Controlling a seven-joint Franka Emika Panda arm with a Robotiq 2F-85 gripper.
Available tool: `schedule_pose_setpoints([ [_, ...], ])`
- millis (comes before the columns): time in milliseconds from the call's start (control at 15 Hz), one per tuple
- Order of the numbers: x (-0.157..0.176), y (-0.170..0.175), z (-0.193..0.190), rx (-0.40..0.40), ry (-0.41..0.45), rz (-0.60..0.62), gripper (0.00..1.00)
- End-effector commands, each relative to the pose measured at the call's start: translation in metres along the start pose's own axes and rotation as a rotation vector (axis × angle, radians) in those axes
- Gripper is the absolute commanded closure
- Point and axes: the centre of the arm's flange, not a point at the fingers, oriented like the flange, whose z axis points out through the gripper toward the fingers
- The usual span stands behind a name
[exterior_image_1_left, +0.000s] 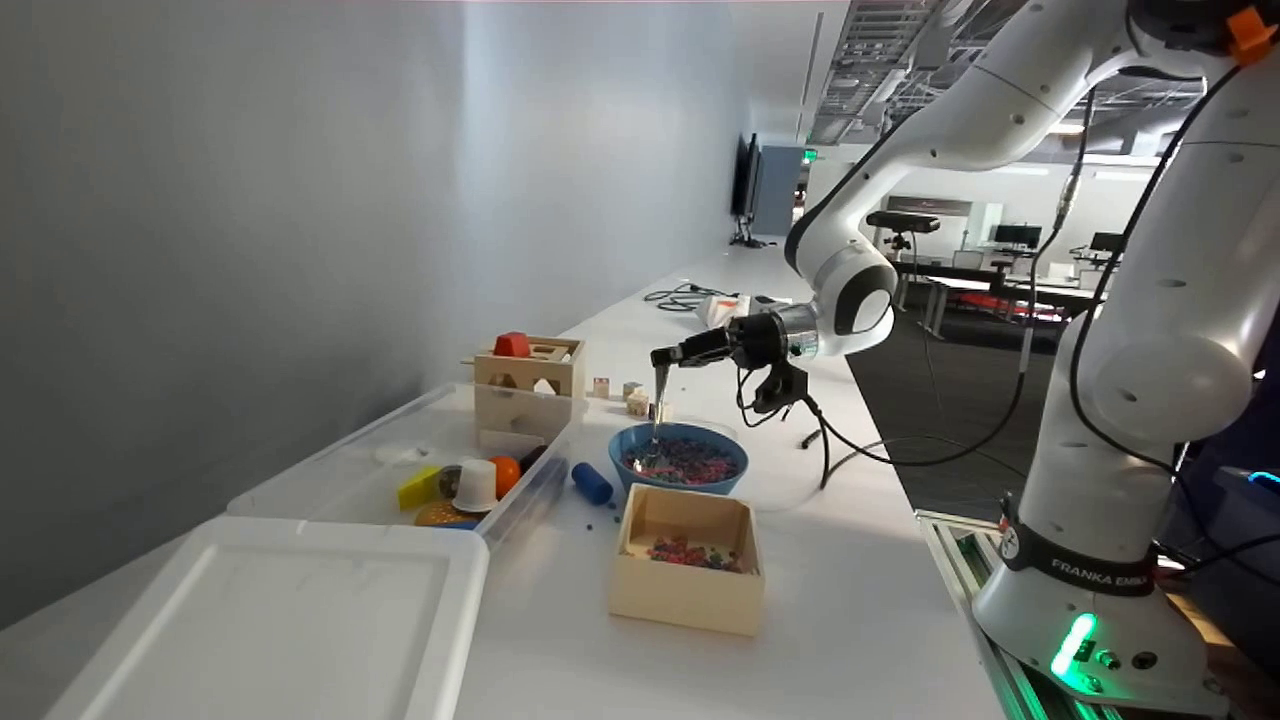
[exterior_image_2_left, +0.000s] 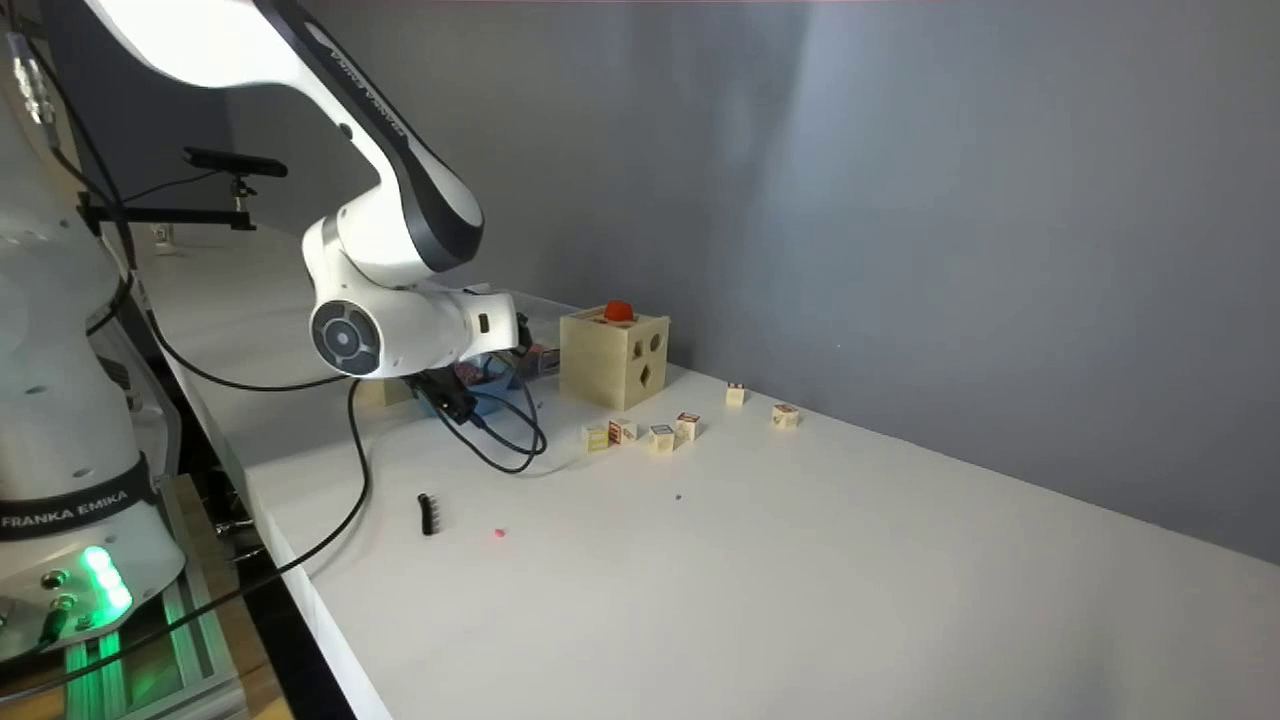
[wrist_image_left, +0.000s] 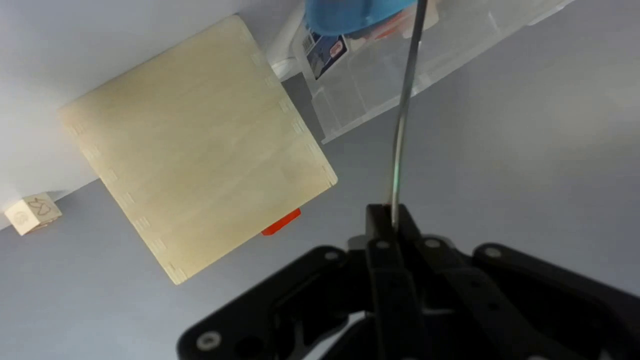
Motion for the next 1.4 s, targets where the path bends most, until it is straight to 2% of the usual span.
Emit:
schedule_pose_setpoints([
  [0, -0.011, 0.018, 0.003, 0.049, -0.003, 0.098, 0.99],
  [267, -0.020, 0.026, 0.006, 0.096, 0.039, 0.185, 0.99],
  [800, -0.023, 0.035, 0.006, 0.130, 0.047, 0.313, 0.99],
  [1333, -0.014, 0.033, 0.007, 0.195, 0.082, 0.366, 0.99],
])
